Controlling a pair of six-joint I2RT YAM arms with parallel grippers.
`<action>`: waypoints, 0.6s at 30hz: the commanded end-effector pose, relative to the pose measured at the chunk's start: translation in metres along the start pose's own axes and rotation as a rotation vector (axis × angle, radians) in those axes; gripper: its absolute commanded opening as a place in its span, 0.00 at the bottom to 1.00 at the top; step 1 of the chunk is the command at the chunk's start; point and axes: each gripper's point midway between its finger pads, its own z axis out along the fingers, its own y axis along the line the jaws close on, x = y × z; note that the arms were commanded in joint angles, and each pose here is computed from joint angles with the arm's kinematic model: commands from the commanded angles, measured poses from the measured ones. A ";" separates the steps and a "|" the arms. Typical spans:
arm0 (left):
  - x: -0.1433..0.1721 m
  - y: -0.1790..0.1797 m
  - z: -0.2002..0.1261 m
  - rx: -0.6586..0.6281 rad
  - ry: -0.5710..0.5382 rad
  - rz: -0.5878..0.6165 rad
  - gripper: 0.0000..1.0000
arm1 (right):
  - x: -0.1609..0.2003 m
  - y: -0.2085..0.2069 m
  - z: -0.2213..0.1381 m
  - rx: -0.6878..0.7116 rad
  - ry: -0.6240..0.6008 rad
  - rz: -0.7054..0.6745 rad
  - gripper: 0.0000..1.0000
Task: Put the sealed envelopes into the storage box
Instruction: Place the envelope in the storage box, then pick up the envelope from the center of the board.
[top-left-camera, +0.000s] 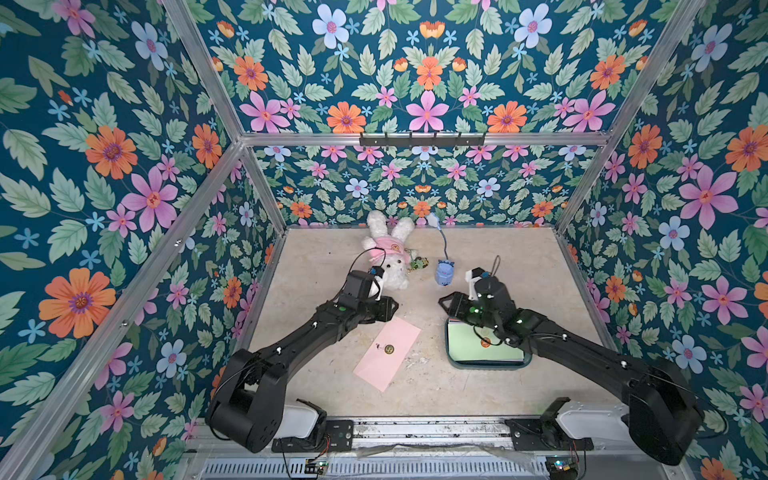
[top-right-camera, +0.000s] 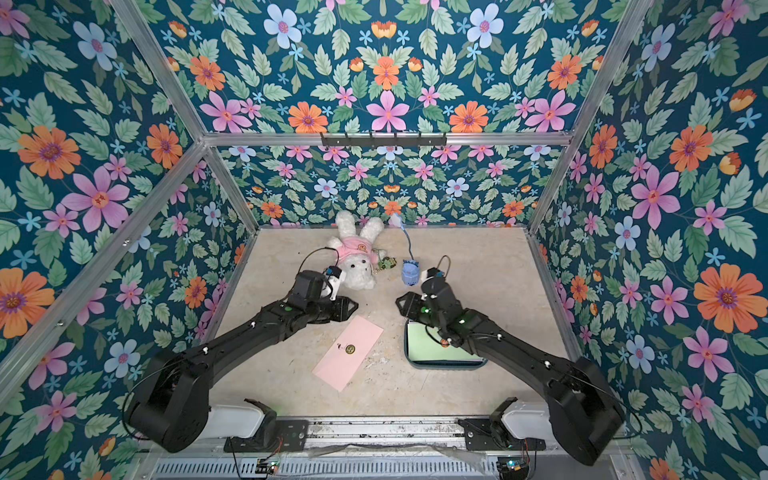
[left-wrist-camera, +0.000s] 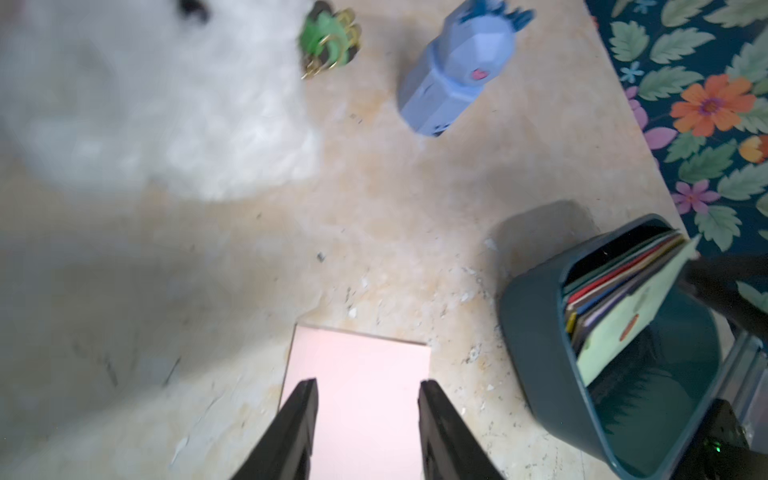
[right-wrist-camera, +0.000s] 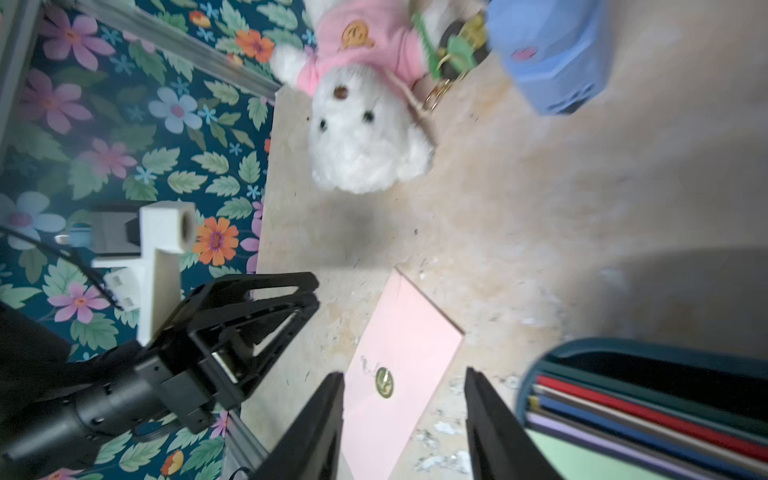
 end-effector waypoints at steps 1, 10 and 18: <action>0.009 0.015 -0.001 -0.021 -0.032 -0.138 0.41 | 0.026 0.014 0.025 0.036 0.041 0.029 0.51; 0.051 0.037 0.002 -0.080 0.030 -0.231 0.29 | 0.097 0.004 0.085 0.210 0.233 0.007 0.53; 0.073 0.044 0.012 -0.086 0.099 -0.272 0.25 | 0.110 -0.017 0.092 0.289 0.275 0.028 0.54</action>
